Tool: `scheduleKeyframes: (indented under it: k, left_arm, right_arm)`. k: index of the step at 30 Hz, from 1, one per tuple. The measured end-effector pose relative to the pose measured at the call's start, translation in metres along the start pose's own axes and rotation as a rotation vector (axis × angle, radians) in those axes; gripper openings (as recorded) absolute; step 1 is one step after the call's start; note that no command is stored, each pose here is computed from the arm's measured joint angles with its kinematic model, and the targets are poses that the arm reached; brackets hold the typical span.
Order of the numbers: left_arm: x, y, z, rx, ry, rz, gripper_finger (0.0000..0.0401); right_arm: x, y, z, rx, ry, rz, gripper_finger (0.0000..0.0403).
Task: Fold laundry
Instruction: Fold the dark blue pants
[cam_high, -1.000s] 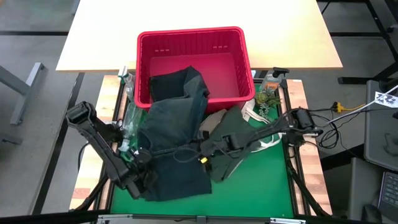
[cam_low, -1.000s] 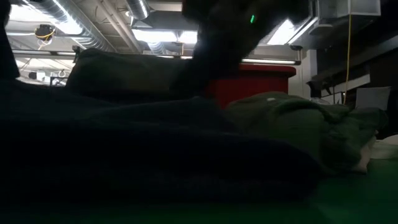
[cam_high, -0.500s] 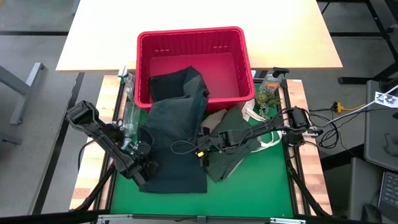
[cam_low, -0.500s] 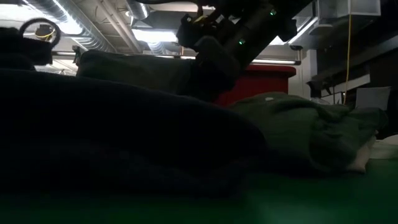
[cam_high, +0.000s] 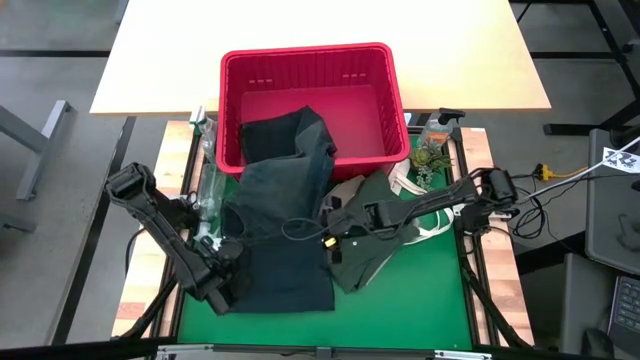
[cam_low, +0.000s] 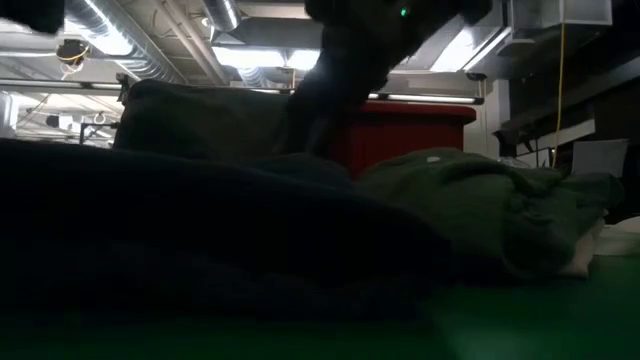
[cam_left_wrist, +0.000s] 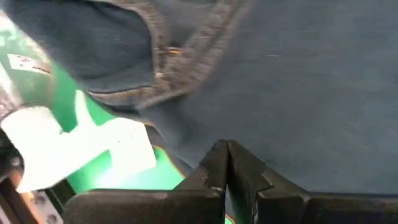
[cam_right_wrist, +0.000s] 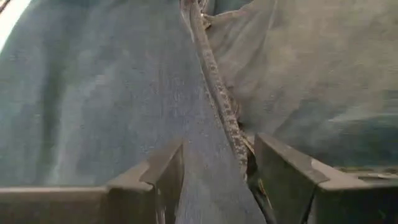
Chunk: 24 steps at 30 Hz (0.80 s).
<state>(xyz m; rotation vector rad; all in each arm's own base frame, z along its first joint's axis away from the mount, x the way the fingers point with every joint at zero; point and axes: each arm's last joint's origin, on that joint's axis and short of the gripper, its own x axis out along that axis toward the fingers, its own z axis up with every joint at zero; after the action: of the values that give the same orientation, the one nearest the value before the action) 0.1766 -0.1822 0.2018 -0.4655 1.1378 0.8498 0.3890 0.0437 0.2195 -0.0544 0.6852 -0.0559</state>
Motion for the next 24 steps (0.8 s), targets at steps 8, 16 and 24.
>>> scheduleKeyframes:
  k: [8,16,24]
  left_arm:
    - [-0.029,-0.021,-0.007,-0.01,0.027,-0.216,0.0]
    - [-0.031,-0.037,-0.031,-0.041,0.028,-0.466,0.0]
    - [-0.014,-0.043,-0.06,0.045,0.019,-0.405,0.0]
  right_arm:
    - [-0.017,0.026,0.005,-0.038,-0.026,0.139,0.0195]
    - [-0.012,0.067,-0.011,-0.119,0.034,0.21,0.0195]
    - [0.024,0.082,-0.043,-0.156,0.154,0.198,0.0195]
